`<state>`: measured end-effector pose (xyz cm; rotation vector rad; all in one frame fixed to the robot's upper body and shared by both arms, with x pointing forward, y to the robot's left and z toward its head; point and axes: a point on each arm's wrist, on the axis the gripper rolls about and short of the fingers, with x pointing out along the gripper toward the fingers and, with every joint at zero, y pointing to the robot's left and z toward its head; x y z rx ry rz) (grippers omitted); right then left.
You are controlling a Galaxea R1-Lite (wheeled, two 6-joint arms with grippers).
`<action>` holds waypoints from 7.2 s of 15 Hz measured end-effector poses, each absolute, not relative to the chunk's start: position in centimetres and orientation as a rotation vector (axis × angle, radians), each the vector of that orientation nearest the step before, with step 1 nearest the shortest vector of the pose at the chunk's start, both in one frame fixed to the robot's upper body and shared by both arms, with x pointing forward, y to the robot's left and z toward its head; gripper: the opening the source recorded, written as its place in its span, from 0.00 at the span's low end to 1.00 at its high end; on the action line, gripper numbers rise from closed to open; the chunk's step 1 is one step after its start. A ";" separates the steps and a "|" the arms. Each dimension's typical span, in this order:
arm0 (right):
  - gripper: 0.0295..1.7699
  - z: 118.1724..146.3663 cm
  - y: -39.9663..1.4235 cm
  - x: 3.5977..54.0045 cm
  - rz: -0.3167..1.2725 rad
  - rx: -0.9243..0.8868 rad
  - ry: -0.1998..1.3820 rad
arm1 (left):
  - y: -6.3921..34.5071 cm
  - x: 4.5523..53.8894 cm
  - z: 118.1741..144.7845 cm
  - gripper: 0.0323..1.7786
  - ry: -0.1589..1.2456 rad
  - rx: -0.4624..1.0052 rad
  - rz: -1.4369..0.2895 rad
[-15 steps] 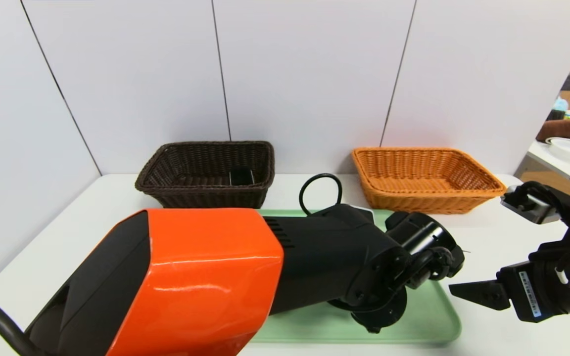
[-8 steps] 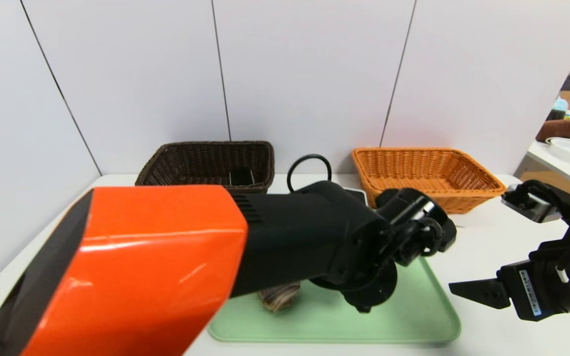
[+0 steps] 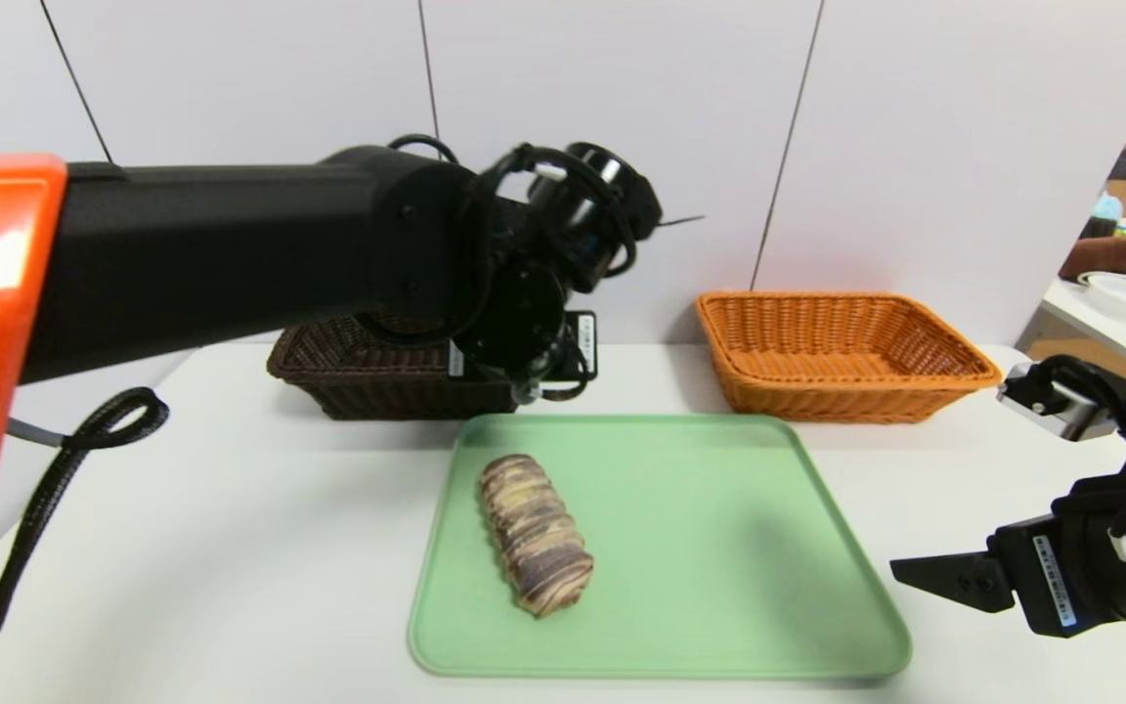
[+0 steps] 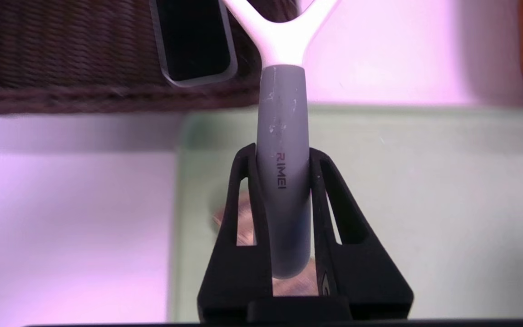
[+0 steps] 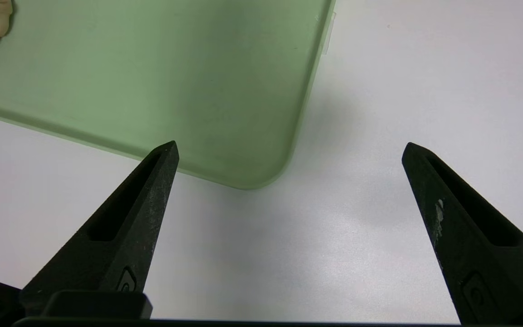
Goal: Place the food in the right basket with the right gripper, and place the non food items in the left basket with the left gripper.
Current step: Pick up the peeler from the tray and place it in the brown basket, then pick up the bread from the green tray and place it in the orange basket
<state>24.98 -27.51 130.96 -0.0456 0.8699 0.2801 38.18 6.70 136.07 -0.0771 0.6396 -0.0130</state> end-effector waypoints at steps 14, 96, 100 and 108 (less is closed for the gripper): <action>0.96 130.5 -27.7 24.5 0.279 -0.048 0.881 | 15.0 47.0 135.0 0.15 0.544 -0.118 0.195; 0.96 126.1 -1.0 33.7 0.380 -0.099 0.887 | 25.1 23.5 135.8 0.95 0.908 0.251 -0.451; 0.96 124.7 0.0 34.1 0.375 -0.139 0.892 | 25.1 23.5 135.7 0.95 0.907 0.253 -0.452; 0.69 124.1 1.1 33.8 0.392 -0.156 0.891 | 25.0 23.6 135.7 0.95 0.901 0.251 -0.453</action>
